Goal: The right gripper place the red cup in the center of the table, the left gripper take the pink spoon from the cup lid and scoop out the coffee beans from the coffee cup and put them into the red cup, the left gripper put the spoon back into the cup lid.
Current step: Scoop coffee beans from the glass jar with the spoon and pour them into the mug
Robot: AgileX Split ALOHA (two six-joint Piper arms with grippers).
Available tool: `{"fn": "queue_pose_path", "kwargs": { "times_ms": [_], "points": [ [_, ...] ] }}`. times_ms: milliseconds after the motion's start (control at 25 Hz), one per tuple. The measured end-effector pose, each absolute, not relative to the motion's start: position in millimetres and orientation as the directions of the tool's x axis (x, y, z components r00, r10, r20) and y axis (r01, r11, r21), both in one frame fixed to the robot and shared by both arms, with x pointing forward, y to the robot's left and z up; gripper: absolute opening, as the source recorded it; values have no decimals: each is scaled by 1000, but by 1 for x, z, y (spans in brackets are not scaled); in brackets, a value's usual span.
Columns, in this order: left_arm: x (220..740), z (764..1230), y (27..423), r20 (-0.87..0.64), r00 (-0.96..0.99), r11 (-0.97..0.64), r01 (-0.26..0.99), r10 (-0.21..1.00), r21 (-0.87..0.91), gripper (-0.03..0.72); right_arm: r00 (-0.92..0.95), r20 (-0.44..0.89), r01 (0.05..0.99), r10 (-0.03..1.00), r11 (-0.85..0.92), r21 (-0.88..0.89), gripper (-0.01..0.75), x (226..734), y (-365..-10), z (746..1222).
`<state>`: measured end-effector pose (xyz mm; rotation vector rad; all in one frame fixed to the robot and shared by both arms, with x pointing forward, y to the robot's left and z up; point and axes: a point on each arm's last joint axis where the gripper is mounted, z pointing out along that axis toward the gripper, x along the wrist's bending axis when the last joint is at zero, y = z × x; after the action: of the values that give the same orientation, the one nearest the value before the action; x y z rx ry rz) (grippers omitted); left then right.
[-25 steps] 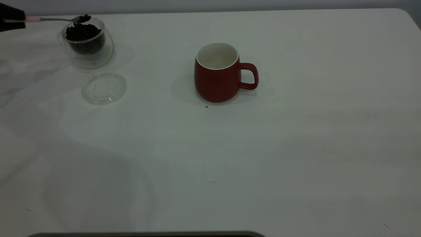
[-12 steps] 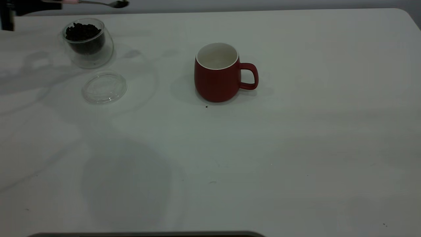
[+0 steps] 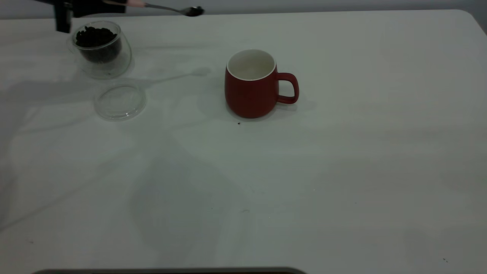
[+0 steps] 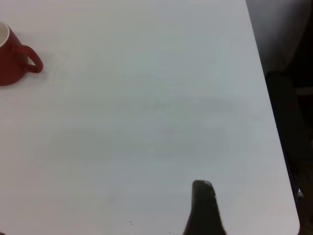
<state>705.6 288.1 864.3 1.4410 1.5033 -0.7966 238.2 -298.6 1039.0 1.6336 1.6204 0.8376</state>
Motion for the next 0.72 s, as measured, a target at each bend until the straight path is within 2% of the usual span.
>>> {"fn": "queue_pose_path", "kwargs": {
  "times_ms": [720],
  "points": [
    [697,861,225,-887,151,-63,988,437,138,123,18,-19,563,1000,5,827,588,238,-299,1039]
  ]
}}
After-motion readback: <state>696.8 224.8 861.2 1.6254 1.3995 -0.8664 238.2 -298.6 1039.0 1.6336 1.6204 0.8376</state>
